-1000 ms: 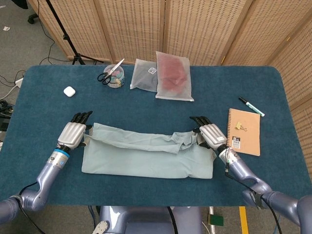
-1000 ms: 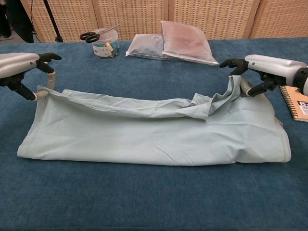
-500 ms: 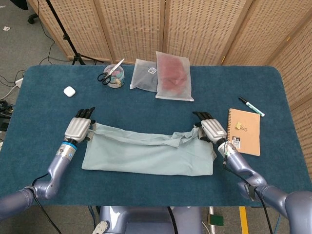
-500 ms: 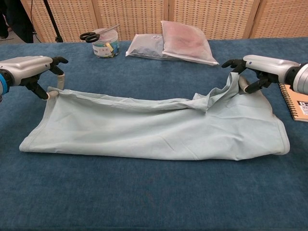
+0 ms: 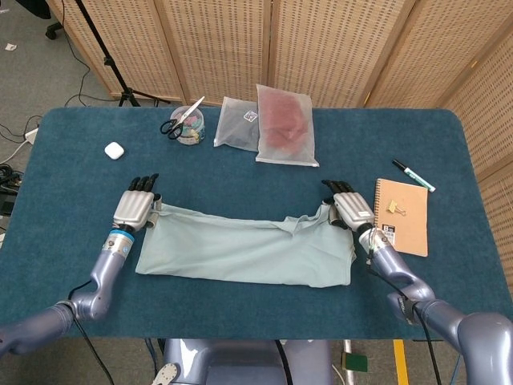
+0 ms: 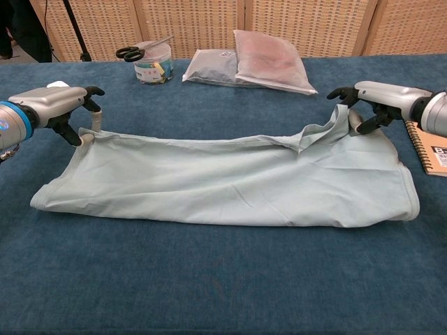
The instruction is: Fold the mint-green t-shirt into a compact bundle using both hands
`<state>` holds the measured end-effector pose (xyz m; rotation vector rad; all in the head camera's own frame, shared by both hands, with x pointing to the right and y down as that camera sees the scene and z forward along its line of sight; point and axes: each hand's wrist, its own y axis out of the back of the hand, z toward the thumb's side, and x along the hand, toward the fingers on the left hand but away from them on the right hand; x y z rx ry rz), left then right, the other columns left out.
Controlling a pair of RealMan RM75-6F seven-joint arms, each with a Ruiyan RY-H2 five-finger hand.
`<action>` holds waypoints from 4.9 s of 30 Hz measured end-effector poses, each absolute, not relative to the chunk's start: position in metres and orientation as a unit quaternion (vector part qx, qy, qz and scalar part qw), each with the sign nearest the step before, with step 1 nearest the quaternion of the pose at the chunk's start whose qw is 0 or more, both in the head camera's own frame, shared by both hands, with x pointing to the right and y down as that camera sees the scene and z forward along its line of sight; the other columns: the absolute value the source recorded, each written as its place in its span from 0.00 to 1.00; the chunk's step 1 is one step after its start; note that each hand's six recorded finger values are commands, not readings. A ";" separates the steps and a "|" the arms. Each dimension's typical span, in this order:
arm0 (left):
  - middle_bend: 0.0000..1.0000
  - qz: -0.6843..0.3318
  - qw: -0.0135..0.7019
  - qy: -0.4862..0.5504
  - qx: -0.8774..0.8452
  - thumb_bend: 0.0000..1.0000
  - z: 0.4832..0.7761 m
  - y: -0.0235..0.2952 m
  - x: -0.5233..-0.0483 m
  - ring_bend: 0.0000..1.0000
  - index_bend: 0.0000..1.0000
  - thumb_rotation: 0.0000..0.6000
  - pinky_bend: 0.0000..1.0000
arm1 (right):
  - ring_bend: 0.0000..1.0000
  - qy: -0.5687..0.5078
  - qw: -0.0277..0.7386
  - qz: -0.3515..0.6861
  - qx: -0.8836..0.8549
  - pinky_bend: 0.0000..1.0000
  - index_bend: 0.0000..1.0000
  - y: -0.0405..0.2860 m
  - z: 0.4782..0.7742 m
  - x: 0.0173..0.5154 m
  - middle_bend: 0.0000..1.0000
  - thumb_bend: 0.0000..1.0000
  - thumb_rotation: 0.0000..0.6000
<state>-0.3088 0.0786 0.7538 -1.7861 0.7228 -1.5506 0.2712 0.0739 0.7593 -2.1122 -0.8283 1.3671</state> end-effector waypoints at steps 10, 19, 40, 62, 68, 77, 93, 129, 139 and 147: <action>0.00 -0.585 0.327 0.302 -0.678 0.45 0.749 0.076 -0.308 0.00 0.00 1.00 0.00 | 0.00 -0.304 0.241 0.506 -0.771 0.00 0.62 0.074 0.763 0.275 0.07 0.86 1.00; 0.00 -0.571 0.327 0.321 -0.681 0.45 0.738 0.073 -0.314 0.00 0.00 1.00 0.00 | 0.00 -0.305 0.243 0.511 -0.766 0.00 0.19 0.075 0.764 0.278 0.01 0.45 1.00; 0.00 -0.542 0.344 0.344 -0.685 0.44 0.692 0.074 -0.331 0.00 0.00 1.00 0.00 | 0.00 -0.323 0.337 0.537 -0.703 0.00 0.00 0.069 0.727 0.302 0.00 0.10 1.00; 0.00 -0.572 0.323 0.308 -0.688 0.41 0.705 0.088 -0.361 0.00 0.00 1.00 0.00 | 0.00 -0.380 0.387 0.493 -0.680 0.00 0.00 0.158 0.604 0.368 0.00 0.10 1.00; 0.00 -0.584 0.317 0.286 -0.690 0.41 0.725 0.087 -0.345 0.00 0.02 1.00 0.00 | 0.00 -0.386 0.421 0.494 -0.656 0.00 0.00 0.183 0.588 0.381 0.00 0.10 1.00; 0.00 -0.586 0.316 0.281 -0.691 0.41 0.735 0.085 -0.326 0.00 0.17 1.00 0.00 | 0.00 -0.387 0.446 0.485 -0.645 0.00 0.00 0.192 0.583 0.383 0.00 0.10 1.00; 0.00 -0.595 0.294 0.285 -0.692 0.42 0.752 0.074 -0.316 0.00 0.31 1.00 0.00 | 0.00 -0.390 0.438 0.484 -0.650 0.00 0.00 0.191 0.584 0.383 0.00 0.10 1.00; 0.00 -0.597 0.271 0.322 -0.683 0.48 0.772 0.080 -0.307 0.00 0.73 1.00 0.00 | 0.00 -0.392 0.425 0.486 -0.656 0.00 0.00 0.191 0.587 0.383 0.00 0.10 1.00; 0.00 -0.619 0.284 0.321 -0.658 0.54 0.766 0.065 -0.332 0.00 0.84 1.00 0.00 | 0.00 -0.392 0.424 0.485 -0.656 0.00 0.00 0.192 0.587 0.383 0.00 0.10 1.00; 0.00 -0.672 0.296 0.303 -0.608 0.55 0.753 0.044 -0.396 0.00 0.84 1.00 0.00 | 0.00 -0.390 0.423 0.486 -0.658 0.00 0.00 0.193 0.587 0.382 0.00 0.10 1.00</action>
